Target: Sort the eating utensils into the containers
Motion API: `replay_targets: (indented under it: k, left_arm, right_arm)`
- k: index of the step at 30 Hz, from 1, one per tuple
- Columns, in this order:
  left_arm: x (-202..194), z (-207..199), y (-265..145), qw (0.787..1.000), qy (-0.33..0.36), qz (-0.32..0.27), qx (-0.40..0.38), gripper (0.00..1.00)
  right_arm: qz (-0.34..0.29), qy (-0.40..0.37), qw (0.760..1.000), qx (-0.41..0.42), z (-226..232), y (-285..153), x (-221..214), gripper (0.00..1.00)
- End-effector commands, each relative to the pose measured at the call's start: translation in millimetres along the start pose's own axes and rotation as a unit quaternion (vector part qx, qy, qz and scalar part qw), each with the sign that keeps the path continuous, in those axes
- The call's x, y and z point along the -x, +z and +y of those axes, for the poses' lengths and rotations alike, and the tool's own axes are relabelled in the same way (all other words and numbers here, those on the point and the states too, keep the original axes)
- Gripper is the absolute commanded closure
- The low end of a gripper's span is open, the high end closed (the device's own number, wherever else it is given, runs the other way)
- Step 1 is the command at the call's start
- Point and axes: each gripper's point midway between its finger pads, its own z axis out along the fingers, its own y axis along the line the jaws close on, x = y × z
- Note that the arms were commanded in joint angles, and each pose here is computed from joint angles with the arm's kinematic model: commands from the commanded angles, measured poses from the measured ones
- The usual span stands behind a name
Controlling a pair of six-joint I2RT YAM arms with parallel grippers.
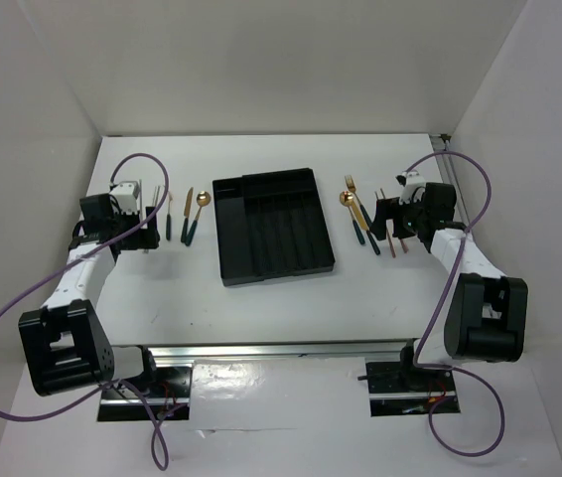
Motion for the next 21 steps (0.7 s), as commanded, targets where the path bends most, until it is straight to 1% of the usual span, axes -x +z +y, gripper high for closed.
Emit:
replay_targets:
  k: [1,5,7,10,12,13,14,16,17,19,20,21]
  left_arm:
    - [17.6,2.6,-0.5,1.000,-0.002,-0.022,0.001,0.00]
    - [22.2,0.7,-4.7,1.000,0.000,-0.031,-0.003,0.00]
    - [19.5,-1.1,-5.0,1.000,0.003,-0.026,-0.008,0.00]
    - [23.9,-2.2,-5.9,0.999,0.005,-0.031,-0.012,0.00]
    - [27.7,-2.5,-9.4,0.999,0.006,-0.035,-0.011,0.00]
    - [27.7,-2.5,-9.4,0.999,0.006,-0.035,-0.011,0.00]
    - [27.7,-2.5,-9.4,0.999,0.006,-0.035,-0.011,0.00]
    - [25.1,-2.9,-9.7,0.999,0.004,-0.030,-0.012,0.00]
    - [27.5,-3.1,-12.2,0.999,0.006,-0.035,-0.011,0.00]
    - [27.4,-1.1,-12.2,0.999,0.011,-0.034,-0.007,0.00]
    - [29.5,-1.3,-14.4,0.999,0.012,-0.038,-0.006,0.00]
    - [27.3,-1.6,-14.6,0.999,0.011,-0.034,-0.007,0.00]
  right_arm:
    - [-0.029,-0.017,0.999,-0.005,-4.2,-3.4,21.6,0.03]
    - [-0.030,-0.017,0.999,0.000,-2.3,-3.3,21.9,0.04]
    - [-0.033,-0.017,0.999,0.015,3.0,-3.2,22.7,0.04]
    - [-0.041,-0.016,0.998,0.035,9.2,-3.7,32.5,0.10]
    - [-0.031,-0.021,0.998,0.048,18.5,5.1,30.5,0.13]
    - [-0.035,-0.026,0.998,0.051,21.4,6.3,33.3,0.17]
    - [-0.027,-0.022,0.998,0.058,25.1,13.1,30.6,0.20]
    - [-0.024,-0.021,0.998,0.051,20.5,18.0,30.6,0.26]
    - [-0.016,-0.018,0.999,0.039,14.0,23.7,28.5,0.31]
    - [-0.016,-0.018,0.999,0.033,9.1,29.2,34.2,0.38]
    - [-0.004,-0.013,0.999,0.035,7.4,35.1,28.3,0.42]
    - [-0.008,-0.018,0.999,0.038,9.6,37.6,34.9,0.47]
